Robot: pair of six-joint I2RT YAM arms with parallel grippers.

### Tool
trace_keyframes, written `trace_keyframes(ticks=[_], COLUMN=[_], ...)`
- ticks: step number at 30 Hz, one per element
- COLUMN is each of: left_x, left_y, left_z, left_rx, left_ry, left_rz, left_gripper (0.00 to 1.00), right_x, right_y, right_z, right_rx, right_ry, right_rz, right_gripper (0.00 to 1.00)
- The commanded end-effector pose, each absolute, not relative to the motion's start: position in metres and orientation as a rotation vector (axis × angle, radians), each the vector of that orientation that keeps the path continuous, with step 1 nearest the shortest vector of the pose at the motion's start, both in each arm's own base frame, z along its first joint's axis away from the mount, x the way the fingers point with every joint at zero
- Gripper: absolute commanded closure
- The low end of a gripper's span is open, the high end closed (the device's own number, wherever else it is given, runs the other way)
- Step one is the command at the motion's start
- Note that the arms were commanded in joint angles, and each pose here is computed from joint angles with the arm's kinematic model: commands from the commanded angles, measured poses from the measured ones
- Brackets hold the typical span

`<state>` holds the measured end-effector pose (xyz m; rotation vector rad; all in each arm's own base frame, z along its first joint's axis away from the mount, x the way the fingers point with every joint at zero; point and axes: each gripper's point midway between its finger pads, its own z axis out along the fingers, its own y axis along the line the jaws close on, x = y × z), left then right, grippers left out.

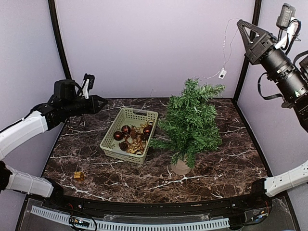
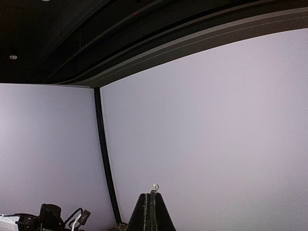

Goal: Decorate the small christmas tree
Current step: Adjust the light string.

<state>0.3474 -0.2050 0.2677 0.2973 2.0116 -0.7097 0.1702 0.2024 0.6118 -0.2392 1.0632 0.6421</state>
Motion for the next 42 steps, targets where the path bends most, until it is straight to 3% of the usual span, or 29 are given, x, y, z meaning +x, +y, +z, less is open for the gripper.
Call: trace_keyframes(ticks=[1, 10, 16, 20, 26, 30, 42], left_x=[0.346, 0.366, 0.384, 0.365, 0.310, 0.278, 0.228], left_y=[-0.166, -0.195, -0.182, -0.182, -0.206, -0.220, -0.269], left_z=[0.278, 0.229, 0.262, 0.325, 0.398, 0.408, 0.334], left_rx=[0.135, 0.264, 0.273, 0.377, 0.580, 0.648, 0.759], left_ry=[2.001, 2.138, 2.036, 1.824, 1.548, 1.472, 1.525], left_rz=[-0.695, -0.843, -0.692, -0.684, -0.848, -0.935, -1.164], left_gripper=[0.88, 0.79, 0.31, 0.19, 0.15, 0.14, 0.13], right_x=[0.156, 0.146, 0.143, 0.149, 0.148, 0.141, 0.099], right_y=[0.200, 0.238, 0.277, 0.309, 0.356, 0.383, 0.414], right_z=[0.637, 0.659, 0.667, 0.663, 0.659, 0.652, 0.606], right_rx=[-0.251, -0.365, -0.441, -0.475, -0.550, -0.632, -0.918], right_ry=[1.000, 0.955, 0.926, 0.934, 0.926, 0.927, 0.973], right_rz=[0.726, 0.822, 0.897, 0.912, 1.001, 1.083, 1.297], right_gripper=[1.00, 1.00, 1.00, 1.00, 1.00, 1.00, 1.00])
